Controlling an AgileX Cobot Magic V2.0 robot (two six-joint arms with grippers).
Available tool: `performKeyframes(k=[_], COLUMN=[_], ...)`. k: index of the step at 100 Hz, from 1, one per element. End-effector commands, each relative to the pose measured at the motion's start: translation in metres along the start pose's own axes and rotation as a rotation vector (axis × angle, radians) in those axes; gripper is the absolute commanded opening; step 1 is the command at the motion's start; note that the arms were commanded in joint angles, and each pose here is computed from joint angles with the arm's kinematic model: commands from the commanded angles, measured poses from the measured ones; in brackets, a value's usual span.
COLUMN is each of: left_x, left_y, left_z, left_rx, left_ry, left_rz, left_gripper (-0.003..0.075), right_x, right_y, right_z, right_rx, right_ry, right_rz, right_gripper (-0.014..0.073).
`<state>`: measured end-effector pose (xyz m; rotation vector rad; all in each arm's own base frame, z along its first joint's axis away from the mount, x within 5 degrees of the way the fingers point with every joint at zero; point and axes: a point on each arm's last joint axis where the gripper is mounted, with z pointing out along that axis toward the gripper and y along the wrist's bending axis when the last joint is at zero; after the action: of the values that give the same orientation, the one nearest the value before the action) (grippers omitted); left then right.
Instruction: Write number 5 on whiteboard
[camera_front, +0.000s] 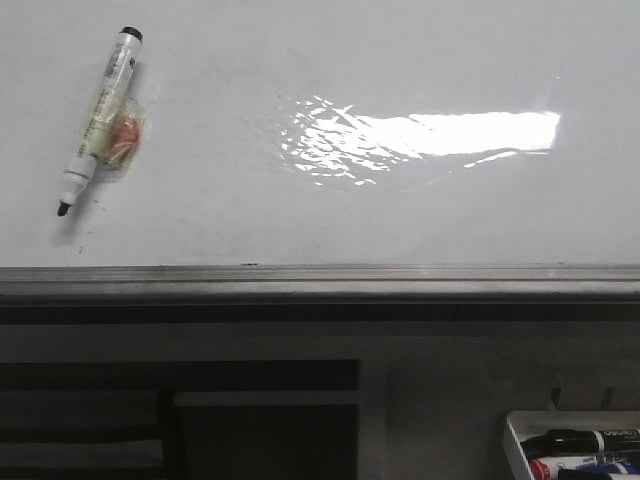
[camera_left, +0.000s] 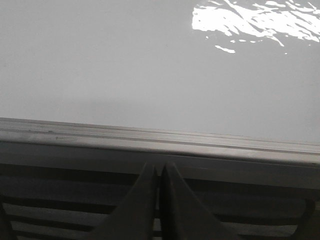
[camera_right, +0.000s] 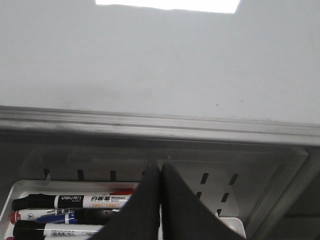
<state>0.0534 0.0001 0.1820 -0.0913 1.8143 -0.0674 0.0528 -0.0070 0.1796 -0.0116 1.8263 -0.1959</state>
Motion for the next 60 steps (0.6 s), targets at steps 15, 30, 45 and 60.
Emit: performKeyframes(k=[15,30,45,60], left_x=[-0.0014,-0.0023,-0.0041,-0.0066], left_y=[0.0000,-0.0003,-0.0006,-0.0008], left_z=[-0.0003,-0.0004,-0.0006,-0.0009], left_rx=[0.005,0.009,0.012,0.015], left_ry=[-0.075,-0.084,-0.104,-0.131], left_rz=[-0.003,-0.013,-0.017,-0.017], left_gripper=[-0.0020,-0.0020,-0.0020,-0.0020], right_x=[0.0061,0.0061,0.0061,0.0061], right_y=[0.0007,0.0007,0.0007,0.0007], right_z=[0.0015,0.0015,0.0015,0.0015], right_rx=[0.003,0.003,0.003,0.003], right_ry=[-0.010,-0.010,-0.010,-0.010], right_rz=[-0.013,-0.013,-0.013,-0.013], right_gripper=[-0.0050,-0.0050,-0.0050,-0.0050])
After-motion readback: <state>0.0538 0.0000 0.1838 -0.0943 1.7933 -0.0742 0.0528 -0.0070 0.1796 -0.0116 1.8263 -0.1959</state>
